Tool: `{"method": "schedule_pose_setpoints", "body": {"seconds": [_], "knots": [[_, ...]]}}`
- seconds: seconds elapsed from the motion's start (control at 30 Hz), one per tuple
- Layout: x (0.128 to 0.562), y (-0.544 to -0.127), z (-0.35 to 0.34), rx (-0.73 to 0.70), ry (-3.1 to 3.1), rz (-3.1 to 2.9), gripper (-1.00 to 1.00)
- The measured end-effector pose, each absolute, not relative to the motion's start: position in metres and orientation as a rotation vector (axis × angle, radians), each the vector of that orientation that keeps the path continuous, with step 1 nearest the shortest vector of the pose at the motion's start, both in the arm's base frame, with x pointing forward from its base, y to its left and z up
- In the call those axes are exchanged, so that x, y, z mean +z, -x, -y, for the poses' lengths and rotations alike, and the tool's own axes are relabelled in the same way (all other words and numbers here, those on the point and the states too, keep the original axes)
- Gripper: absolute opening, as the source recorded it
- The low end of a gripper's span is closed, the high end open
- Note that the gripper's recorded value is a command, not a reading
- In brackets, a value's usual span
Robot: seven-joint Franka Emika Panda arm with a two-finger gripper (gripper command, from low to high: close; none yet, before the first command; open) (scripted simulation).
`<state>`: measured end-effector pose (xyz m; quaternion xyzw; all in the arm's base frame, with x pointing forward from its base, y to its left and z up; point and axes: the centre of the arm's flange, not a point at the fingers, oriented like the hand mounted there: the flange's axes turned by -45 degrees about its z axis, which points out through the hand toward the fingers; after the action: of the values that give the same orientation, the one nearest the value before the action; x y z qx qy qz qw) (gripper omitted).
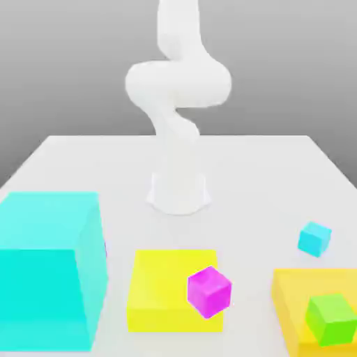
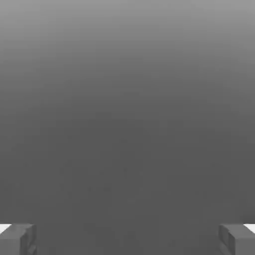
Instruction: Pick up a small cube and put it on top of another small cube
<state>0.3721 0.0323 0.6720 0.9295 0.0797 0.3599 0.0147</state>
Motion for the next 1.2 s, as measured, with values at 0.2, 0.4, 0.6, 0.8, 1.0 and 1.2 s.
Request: {"method": "schedule_pose_setpoints", "body": {"seconds": [0.2,0.4,0.6,0.8,1.0,1.2], "knots": [[0.566,-0.407,-0.12,0.857,-2.774,-0.929,0.0],[0.458,-0.398,-0.202,0.612,-2.519,-1.555,0.0],[0.354,-0.352,-0.268,0.377,-2.133,-2.126,0.0],[0.259,-0.274,-0.31,0.156,-1.616,-2.621,0.0],[0.186,-0.207,-0.322,0.011,-1.185,-2.912,0.0],[0.134,-0.206,-0.319,0.002,-1.173,-2.917,-1.0]]}}
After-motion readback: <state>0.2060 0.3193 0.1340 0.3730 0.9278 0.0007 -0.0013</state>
